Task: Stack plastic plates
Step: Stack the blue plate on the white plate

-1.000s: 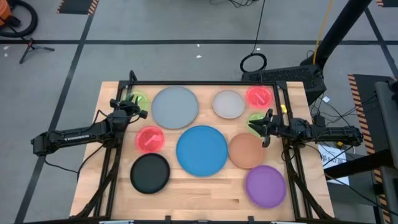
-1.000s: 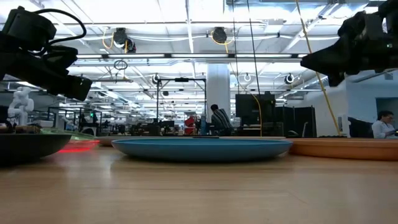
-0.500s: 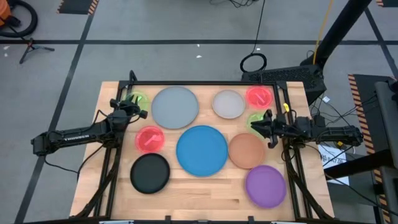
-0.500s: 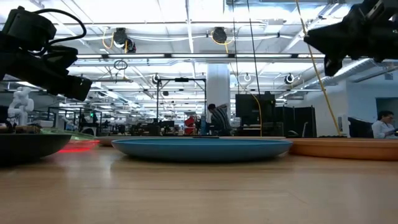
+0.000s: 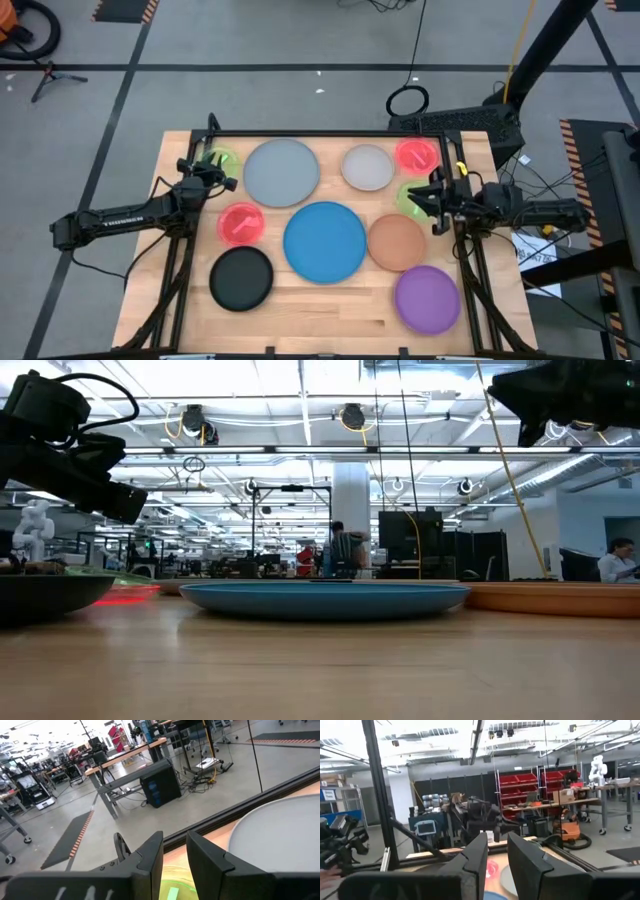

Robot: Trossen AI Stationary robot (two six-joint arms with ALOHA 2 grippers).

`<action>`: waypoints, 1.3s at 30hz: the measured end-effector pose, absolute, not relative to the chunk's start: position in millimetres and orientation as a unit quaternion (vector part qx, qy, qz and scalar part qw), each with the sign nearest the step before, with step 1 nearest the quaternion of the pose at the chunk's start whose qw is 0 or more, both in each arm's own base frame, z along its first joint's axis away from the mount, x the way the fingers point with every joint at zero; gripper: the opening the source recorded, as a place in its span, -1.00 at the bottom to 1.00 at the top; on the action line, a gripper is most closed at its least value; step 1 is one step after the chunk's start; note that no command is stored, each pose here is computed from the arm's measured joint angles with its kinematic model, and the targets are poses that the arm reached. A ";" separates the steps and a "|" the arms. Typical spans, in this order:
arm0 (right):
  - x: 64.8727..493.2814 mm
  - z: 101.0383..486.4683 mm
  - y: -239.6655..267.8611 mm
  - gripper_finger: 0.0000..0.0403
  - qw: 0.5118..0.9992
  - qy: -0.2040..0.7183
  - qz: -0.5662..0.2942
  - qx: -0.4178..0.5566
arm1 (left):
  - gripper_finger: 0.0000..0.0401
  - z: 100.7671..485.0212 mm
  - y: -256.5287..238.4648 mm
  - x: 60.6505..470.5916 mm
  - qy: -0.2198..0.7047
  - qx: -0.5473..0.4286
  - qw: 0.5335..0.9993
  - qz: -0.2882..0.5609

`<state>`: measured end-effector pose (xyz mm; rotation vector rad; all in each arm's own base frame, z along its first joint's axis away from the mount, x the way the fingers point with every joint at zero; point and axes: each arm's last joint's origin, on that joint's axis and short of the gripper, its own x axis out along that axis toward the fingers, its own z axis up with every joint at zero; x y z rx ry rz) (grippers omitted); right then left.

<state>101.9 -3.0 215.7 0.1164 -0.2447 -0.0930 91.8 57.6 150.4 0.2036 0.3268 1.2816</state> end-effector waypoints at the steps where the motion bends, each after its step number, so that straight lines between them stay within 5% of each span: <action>1: 102.8 219.8 -3.0 -0.66 0.990 -0.123 -0.046 0.057 | -0.54 150.4 57.6 91.8 0.151 0.094 0.784 0.594; 22: 137.0 289.1 -3.0 -0.66 0.994 -0.091 -0.054 -0.010 | -0.54 150.4 57.6 91.8 0.164 0.111 0.782 0.591; 31: 135.6 298.0 -3.1 -0.66 0.994 -0.089 -0.058 -0.032 | -0.54 149.7 53.9 98.5 -0.027 -0.197 0.832 0.519; 39: 135.4 299.1 -6.6 -0.66 0.989 -0.072 -0.120 -0.045 | -0.54 149.1 52.9 99.9 -0.062 -0.279 0.824 0.489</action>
